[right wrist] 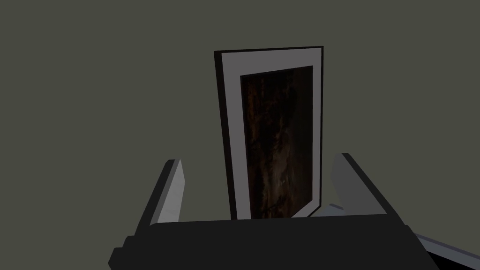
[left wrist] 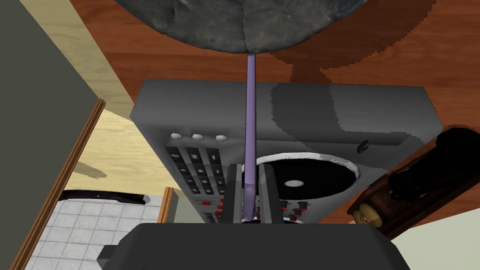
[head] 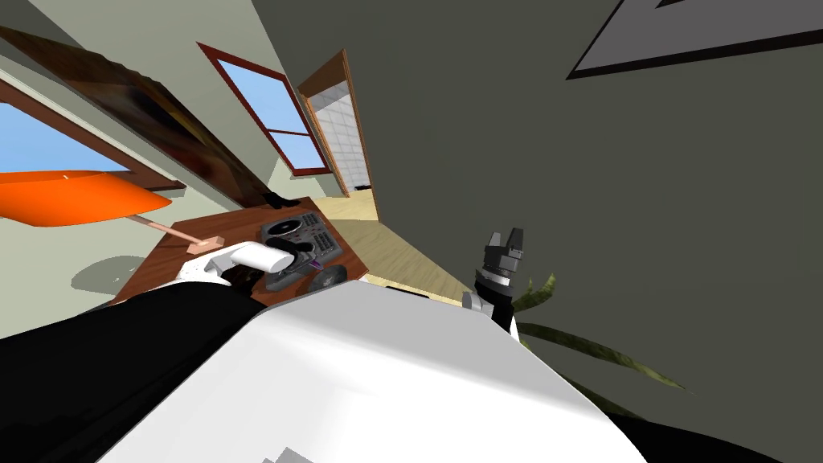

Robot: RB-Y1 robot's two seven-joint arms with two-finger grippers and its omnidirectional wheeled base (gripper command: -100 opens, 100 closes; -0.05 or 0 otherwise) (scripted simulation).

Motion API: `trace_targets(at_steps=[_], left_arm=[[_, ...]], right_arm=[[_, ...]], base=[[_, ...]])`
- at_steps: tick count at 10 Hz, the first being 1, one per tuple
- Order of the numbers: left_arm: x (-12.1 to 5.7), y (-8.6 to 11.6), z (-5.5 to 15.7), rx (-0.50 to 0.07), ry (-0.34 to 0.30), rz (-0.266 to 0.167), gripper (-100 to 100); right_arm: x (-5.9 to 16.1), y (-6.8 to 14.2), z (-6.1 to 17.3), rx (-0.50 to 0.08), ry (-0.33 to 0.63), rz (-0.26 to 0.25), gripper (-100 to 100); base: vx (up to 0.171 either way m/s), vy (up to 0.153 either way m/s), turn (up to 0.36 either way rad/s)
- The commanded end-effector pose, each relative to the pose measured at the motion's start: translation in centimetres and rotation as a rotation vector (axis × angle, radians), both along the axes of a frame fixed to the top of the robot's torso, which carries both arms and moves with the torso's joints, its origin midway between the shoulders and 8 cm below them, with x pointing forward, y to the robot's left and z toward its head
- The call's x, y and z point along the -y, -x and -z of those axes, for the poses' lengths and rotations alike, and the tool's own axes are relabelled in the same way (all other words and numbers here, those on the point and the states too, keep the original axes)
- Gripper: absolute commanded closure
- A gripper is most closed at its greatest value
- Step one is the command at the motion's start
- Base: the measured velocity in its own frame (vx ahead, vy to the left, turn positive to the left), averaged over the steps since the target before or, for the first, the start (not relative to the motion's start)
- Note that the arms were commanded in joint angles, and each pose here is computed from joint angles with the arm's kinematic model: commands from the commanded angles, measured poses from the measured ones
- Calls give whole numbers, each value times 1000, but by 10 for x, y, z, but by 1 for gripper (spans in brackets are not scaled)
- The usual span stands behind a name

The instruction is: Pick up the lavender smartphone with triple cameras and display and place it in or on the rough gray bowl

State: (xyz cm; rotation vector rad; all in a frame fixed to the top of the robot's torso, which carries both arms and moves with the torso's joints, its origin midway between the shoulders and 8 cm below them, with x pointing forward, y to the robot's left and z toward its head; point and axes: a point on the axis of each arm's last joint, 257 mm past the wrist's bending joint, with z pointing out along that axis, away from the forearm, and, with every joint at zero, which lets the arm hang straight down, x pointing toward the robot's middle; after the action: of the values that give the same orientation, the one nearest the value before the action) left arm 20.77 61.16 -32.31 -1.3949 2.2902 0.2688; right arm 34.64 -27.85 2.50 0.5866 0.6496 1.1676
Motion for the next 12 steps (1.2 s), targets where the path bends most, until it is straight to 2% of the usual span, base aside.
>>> trace_targets(at_steps=[1, 8, 12], left_arm=[[-2, -12, -20, 23, -5, 0, 100], [2, -59, -96, 103, -23, 28, 100], [16, -77, -135, 122, -32, 68, 100]], right_arm=[[0, 0, 0, 0, 0, 0, 0], [0, 0, 0, 0, 0, 0, 0], [0, 0, 0, 0, 0, 0, 0]], base=[[-41, -60, -11], [-35, -54, 1], [-12, -46, 47]])
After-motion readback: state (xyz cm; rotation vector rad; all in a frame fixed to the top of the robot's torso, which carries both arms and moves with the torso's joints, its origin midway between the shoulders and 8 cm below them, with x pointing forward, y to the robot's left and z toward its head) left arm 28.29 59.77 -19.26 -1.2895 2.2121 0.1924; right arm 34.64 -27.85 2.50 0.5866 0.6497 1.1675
